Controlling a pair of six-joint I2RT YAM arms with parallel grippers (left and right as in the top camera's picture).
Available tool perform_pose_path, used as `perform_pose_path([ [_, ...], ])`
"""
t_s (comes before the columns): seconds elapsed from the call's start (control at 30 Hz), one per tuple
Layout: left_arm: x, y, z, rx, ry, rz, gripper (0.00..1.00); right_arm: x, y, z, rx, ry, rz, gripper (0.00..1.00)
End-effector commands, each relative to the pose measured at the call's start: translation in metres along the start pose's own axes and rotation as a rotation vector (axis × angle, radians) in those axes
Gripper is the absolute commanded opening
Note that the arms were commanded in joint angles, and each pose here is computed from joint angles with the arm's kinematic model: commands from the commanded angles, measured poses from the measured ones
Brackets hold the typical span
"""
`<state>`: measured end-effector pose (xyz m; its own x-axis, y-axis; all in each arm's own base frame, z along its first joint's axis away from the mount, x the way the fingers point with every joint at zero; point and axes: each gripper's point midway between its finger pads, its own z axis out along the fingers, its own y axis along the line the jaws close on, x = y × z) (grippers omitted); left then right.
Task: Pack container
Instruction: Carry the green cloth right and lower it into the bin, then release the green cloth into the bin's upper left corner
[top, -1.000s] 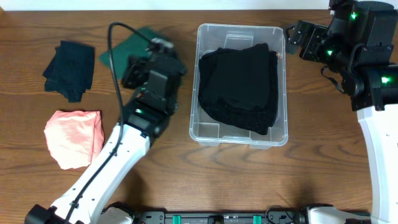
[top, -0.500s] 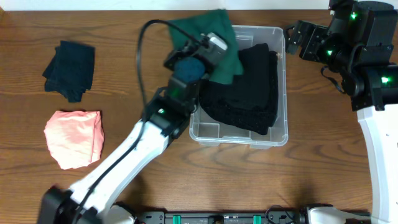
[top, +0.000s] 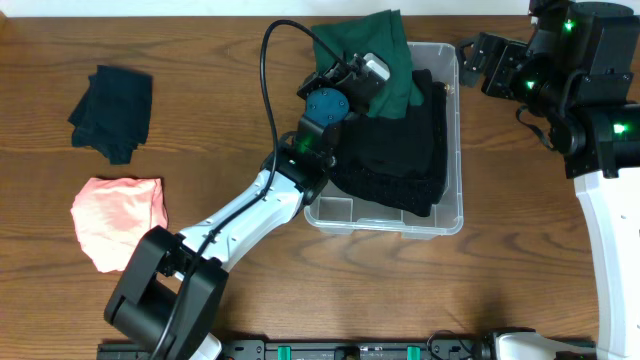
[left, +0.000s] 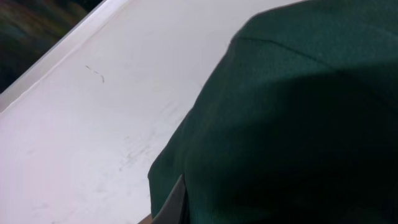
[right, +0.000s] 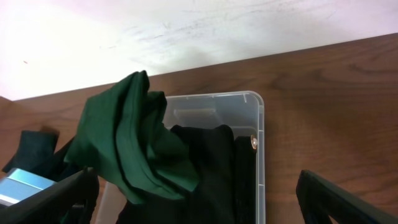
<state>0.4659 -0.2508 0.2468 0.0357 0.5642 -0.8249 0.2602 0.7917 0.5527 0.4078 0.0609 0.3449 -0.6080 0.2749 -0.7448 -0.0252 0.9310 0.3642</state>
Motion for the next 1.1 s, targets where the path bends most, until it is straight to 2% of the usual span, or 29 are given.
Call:
perform_pose_path([
  [0.0,-0.009,0.006,0.005,-0.016,-0.025,-0.011,0.06,-0.002,-0.002,-0.003,0.006,-0.008,0.010,0.99],
  [0.23,0.020,-0.021,0.014,0.049,0.048,-0.118,0.06,-0.002,-0.002,-0.003,0.006,-0.008,0.010,0.99],
  [0.43,0.055,-0.046,0.022,0.094,0.139,-0.107,0.06,-0.002,-0.002,-0.003,0.006,-0.008,0.010,0.99],
  [0.5,0.057,-0.047,0.021,0.100,0.148,-0.103,0.09,-0.002,-0.002,-0.003,0.006,-0.008,0.010,0.99],
  [0.53,0.055,-0.047,0.021,0.100,0.142,-0.104,0.17,-0.002,-0.002,-0.003,0.006,-0.008,0.010,0.99],
  [0.57,0.051,-0.046,0.020,0.098,0.135,-0.105,0.31,-0.002,-0.002,-0.003,0.006,-0.008,0.010,0.99],
  [0.6,0.048,-0.045,0.018,0.097,0.128,-0.107,0.46,-0.002,-0.002,-0.003,0.006,-0.008,0.010,0.99],
  [0.63,0.041,-0.043,0.016,0.094,0.116,-0.110,0.70,-0.002,-0.002,-0.003,0.006,-0.008,0.010,0.99],
  [0.67,0.036,-0.040,0.014,0.083,0.109,-0.113,0.86,-0.002,-0.002,-0.003,0.006,-0.008,0.010,0.99],
  [0.8,0.012,-0.020,-0.002,-0.010,0.096,-0.121,0.98,-0.002,-0.002,-0.003,0.006,-0.008,0.010,0.99],
  [1.0,-0.003,-0.005,-0.036,-0.034,0.154,-0.099,0.98,-0.002,-0.002,-0.003,0.006,-0.008,0.010,0.99],
  [1.07,-0.006,-0.001,-0.046,-0.025,0.168,-0.137,0.98,-0.002,-0.002,-0.003,0.006,-0.008,0.010,0.99],
])
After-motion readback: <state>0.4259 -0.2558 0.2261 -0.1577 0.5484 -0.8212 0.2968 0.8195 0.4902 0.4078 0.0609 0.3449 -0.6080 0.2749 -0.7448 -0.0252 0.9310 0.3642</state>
